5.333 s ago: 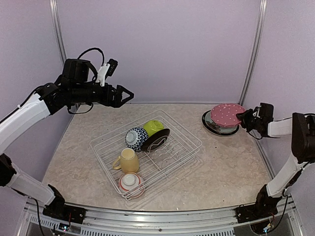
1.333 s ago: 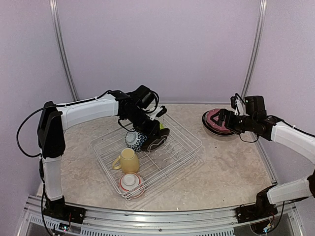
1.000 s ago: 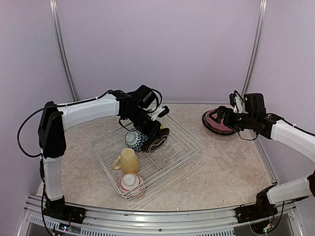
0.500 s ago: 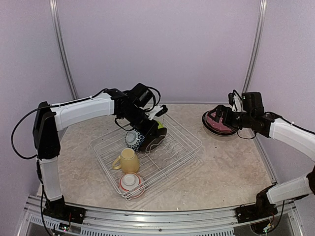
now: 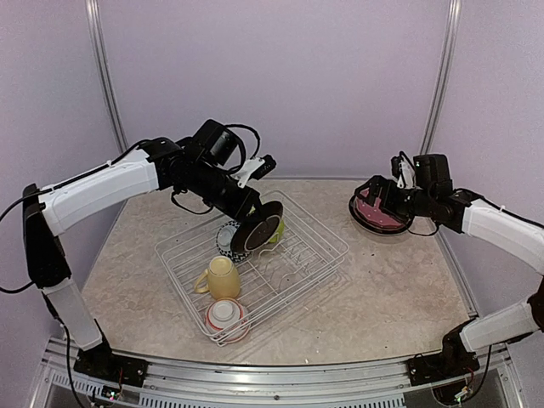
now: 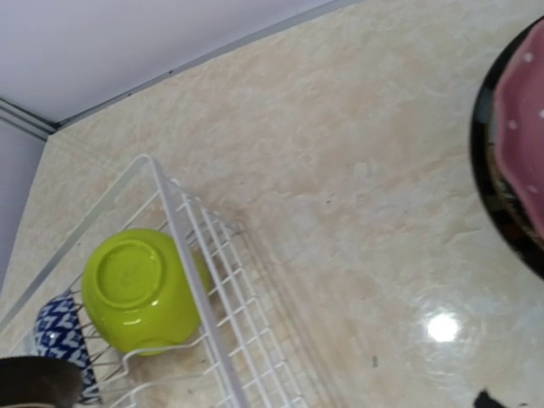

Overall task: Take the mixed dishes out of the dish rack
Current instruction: Grab the plate from the dish rack, then pass from the left arm to the right

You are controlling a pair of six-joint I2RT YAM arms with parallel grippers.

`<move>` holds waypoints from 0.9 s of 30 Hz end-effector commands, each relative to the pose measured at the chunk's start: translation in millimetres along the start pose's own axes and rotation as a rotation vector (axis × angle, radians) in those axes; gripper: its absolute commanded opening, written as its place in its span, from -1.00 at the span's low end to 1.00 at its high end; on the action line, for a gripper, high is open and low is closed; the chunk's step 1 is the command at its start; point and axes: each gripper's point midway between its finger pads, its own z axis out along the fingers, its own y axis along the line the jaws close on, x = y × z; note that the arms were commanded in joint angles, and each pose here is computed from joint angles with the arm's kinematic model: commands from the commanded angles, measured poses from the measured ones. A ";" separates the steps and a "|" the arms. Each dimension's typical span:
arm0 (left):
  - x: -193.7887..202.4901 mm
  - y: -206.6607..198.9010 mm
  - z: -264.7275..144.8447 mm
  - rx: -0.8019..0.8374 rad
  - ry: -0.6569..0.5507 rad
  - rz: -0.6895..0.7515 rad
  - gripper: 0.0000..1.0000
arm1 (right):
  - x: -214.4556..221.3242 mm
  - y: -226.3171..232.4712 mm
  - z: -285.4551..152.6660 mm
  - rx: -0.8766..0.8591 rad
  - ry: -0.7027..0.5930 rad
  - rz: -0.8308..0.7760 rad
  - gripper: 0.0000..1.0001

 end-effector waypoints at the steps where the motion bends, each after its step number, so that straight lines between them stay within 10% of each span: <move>1: -31.8 -38.6 -46.1 0.066 -0.190 0.122 -1.00 | 0.7 18.9 9.7 -0.037 0.016 0.021 0.99; 13: -61.9 -77.8 -92.9 -0.180 -0.504 0.511 -1.00 | -10.8 69.7 14.1 -0.185 0.006 0.086 1.00; 27: -86.4 -51.2 -22.8 -0.789 -0.466 1.034 -1.00 | -32.9 113.0 -10.2 -0.304 -0.042 0.079 1.00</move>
